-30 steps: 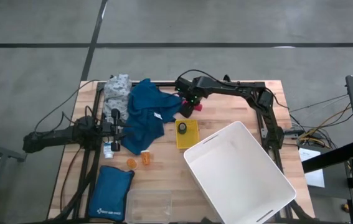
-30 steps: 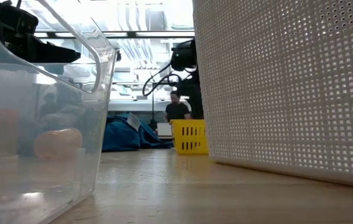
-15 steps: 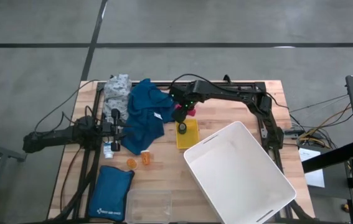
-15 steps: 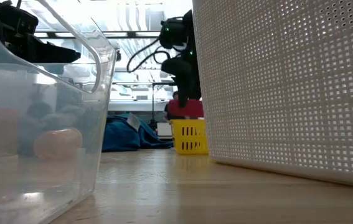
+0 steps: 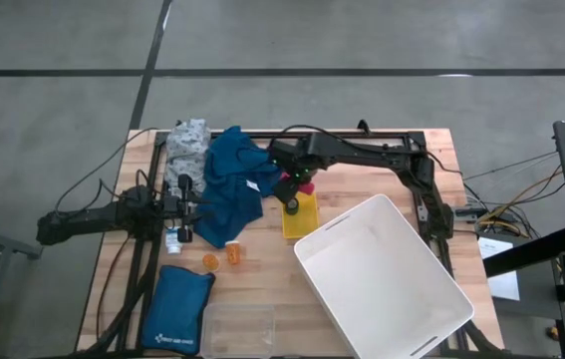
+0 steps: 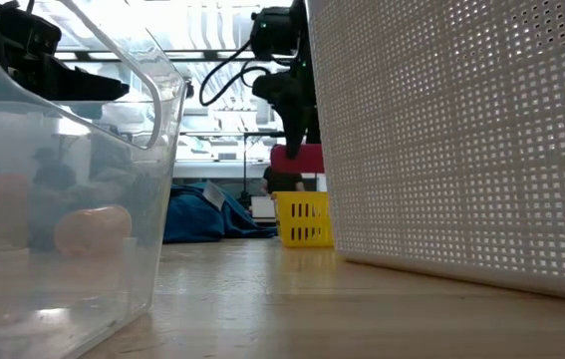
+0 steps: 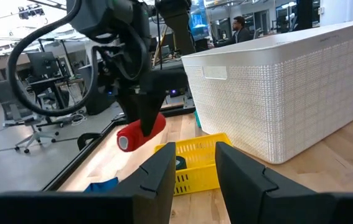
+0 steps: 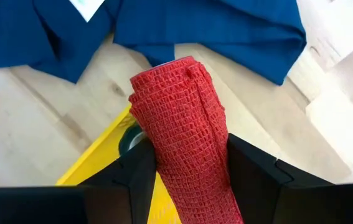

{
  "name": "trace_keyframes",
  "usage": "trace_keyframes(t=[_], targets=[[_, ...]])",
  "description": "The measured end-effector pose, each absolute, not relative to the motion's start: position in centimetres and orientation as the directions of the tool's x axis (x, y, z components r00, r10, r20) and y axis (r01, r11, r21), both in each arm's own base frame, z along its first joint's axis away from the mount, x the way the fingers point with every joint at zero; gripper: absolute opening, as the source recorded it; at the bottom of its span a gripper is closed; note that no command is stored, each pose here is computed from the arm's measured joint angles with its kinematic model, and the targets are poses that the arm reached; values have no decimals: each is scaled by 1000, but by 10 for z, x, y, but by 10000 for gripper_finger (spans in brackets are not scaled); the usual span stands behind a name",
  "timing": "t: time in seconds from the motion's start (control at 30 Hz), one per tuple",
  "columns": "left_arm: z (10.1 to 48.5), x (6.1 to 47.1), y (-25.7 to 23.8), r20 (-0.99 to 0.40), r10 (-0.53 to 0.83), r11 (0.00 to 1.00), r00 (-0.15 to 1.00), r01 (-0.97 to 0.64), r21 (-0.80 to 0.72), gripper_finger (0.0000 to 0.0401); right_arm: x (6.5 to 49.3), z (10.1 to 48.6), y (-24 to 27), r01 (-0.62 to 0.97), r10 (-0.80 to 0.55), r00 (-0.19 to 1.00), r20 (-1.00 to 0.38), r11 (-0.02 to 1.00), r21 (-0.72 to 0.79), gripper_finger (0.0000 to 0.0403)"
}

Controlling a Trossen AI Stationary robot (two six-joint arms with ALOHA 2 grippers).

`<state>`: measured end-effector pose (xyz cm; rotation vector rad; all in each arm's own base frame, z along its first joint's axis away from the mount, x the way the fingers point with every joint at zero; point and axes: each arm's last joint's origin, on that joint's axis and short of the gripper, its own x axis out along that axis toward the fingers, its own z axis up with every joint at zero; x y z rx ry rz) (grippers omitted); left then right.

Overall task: Pick & place medical supplies in basket/bin
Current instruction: Put the red bandage into the yellow bin

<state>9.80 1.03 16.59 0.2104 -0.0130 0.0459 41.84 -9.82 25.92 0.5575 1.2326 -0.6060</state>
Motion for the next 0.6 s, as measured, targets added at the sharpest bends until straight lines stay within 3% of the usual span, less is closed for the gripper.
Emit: trace_keyframes(t=[0.33, 0.6], targets=[[166, 98, 10, 18, 44, 977, 999, -47, 208, 118, 408, 282, -95, 735, -130, 260, -957, 669, 109, 182], [166, 98, 10, 18, 44, 977, 999, -47, 208, 118, 399, 287, -93, 746, -120, 220, -968, 660, 88, 192]])
